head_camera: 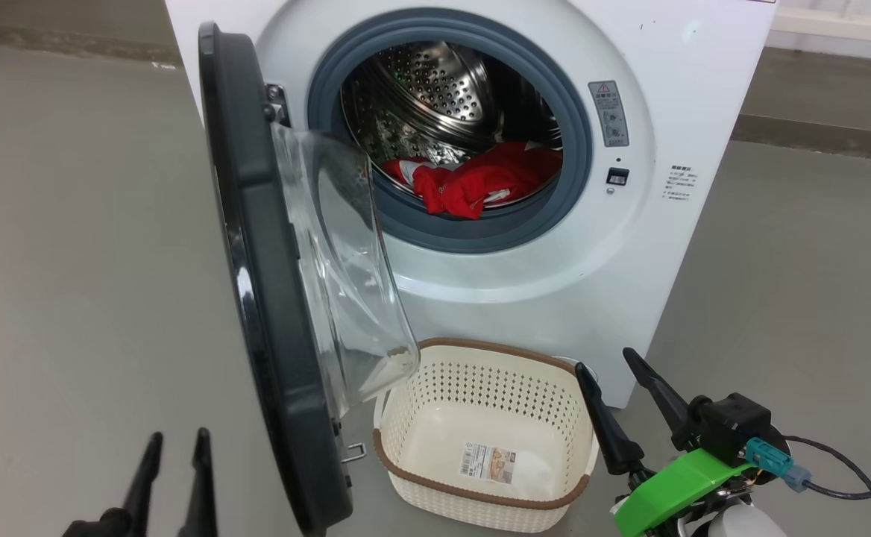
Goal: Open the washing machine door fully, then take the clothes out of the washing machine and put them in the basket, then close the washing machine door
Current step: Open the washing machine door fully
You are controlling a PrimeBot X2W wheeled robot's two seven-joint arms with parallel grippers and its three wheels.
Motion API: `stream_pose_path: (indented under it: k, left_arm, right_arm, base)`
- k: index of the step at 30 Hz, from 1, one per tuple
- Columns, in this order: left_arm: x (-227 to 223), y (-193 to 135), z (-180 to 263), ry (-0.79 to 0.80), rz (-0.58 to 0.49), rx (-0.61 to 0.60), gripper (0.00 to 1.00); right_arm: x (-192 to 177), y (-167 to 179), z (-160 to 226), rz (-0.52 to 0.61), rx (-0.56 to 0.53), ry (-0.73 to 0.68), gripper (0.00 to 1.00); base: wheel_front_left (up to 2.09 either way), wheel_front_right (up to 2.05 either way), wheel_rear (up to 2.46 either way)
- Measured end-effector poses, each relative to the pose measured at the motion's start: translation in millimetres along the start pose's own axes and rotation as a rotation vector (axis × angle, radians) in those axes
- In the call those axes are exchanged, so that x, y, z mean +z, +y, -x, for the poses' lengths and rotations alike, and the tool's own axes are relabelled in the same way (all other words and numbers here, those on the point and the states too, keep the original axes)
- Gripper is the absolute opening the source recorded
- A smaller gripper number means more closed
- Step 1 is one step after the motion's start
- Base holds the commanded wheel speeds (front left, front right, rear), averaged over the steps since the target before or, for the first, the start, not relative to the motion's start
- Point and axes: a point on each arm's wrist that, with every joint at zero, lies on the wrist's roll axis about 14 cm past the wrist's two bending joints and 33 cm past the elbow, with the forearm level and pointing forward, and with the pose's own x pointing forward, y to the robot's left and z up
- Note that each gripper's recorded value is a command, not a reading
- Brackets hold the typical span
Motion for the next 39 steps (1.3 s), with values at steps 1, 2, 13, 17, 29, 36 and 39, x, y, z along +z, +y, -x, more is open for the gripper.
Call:
stream_pose_path:
  k: [1, 2, 13, 17, 29, 36, 39]
  left_arm:
    - [-0.2, -0.7, -0.2, 0.001, -0.001, -0.002, 0.08]
    - [-0.2, -1.3, -0.3, 0.001, -0.006, -0.004, 0.0]
    - [46.4, -14.4, -11.1, -0.141, 0.027, -0.029, 0.0]
    - [84.5, -24.6, -22.4, -0.252, 0.039, -0.046, 0.0]
    - [159.9, -83.5, -27.4, -0.436, 0.108, -0.215, 0.0]
    - [132.5, -139.4, -23.4, -0.285, 0.166, -0.393, 0.0]
    - [112.2, -153.1, -22.9, -0.207, 0.175, -0.433, 0.0]
  right_arm:
    - [0.0, -0.3, 0.2, 0.0, -0.001, 0.0, 1.0]
    - [0.0, -0.5, 0.3, 0.0, -0.001, 0.0, 1.0]
    - [0.6, -1.8, 2.3, -0.038, -0.013, -0.004, 1.0]
    - [-0.1, -2.8, 3.2, -0.039, -0.017, -0.002, 1.0]
    - [-1.2, -9.2, 7.0, -0.042, -0.037, 0.0, 1.0]
    - [-1.2, -13.1, 9.8, -0.041, -0.05, -0.001, 1.0]
    - [-1.8, -14.1, 11.1, -0.041, -0.054, 0.001, 1.0]
  base:
    - [0.0, 0.0, 0.0]
    - [0.0, 0.0, 0.0]
    - [0.0, 0.0, 0.0]
    - [0.0, 0.0, 0.0]
    - [0.0, 0.0, 0.0]
    - [0.0, 0.0, 0.0]
    - [0.0, 0.0, 0.0]
